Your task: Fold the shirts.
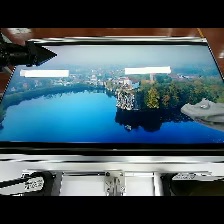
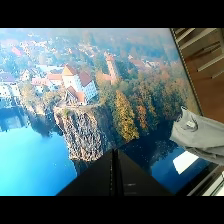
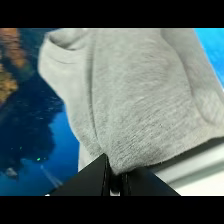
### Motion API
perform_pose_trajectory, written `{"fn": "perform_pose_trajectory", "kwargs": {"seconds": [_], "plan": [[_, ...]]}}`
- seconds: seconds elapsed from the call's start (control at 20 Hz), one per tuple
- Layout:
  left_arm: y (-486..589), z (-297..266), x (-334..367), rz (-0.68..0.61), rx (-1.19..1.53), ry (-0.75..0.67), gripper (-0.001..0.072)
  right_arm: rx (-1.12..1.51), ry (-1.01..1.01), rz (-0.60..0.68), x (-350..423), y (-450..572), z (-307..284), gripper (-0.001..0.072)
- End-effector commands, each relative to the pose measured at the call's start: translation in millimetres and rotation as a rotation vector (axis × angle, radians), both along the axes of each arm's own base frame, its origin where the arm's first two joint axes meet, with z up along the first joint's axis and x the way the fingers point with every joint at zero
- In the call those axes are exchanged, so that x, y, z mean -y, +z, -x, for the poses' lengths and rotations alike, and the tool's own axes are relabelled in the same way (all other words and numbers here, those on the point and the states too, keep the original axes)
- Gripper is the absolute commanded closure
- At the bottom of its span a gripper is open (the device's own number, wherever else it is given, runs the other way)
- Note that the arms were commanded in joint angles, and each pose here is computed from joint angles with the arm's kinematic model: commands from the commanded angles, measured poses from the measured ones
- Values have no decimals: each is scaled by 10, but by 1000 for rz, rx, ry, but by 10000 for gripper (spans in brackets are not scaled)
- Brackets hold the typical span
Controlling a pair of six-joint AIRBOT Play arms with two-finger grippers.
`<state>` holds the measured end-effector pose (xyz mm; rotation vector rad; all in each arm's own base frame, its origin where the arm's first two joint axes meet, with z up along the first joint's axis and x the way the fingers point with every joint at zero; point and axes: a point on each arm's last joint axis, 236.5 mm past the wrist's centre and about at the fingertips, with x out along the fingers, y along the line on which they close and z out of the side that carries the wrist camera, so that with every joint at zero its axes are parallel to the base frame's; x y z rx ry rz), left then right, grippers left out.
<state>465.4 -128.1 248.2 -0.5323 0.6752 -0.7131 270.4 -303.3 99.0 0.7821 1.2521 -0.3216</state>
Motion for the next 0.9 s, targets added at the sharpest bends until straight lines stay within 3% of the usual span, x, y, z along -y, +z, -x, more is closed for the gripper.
{"fn": "perform_pose_trajectory", "kwargs": {"seconds": [0.0,0.25,0.5,0.55,0.6,0.65,0.85], "plan": [[-3,2,3,-1,-1,-1,671,-151,-193,-84,68,-293,717,653],[-4,1,2,-3,2,-2,671,-253,-320,-286,-495,-1063,1235,653],[-1,1,3,-2,2,-2,671,-330,-304,-240,-586,-1410,1458,627],[-3,1,3,-2,1,-2,671,-325,-302,-208,-529,-1410,1467,519],[-1,1,3,-2,2,-2,671,-324,-293,-182,-496,-1395,1484,241],[-2,0,2,-3,2,-1,670,-330,-280,-165,-491,-1359,1518,81],[-6,-1,1,-3,1,-1,671,-391,-336,27,-151,-903,1747,79]]}}
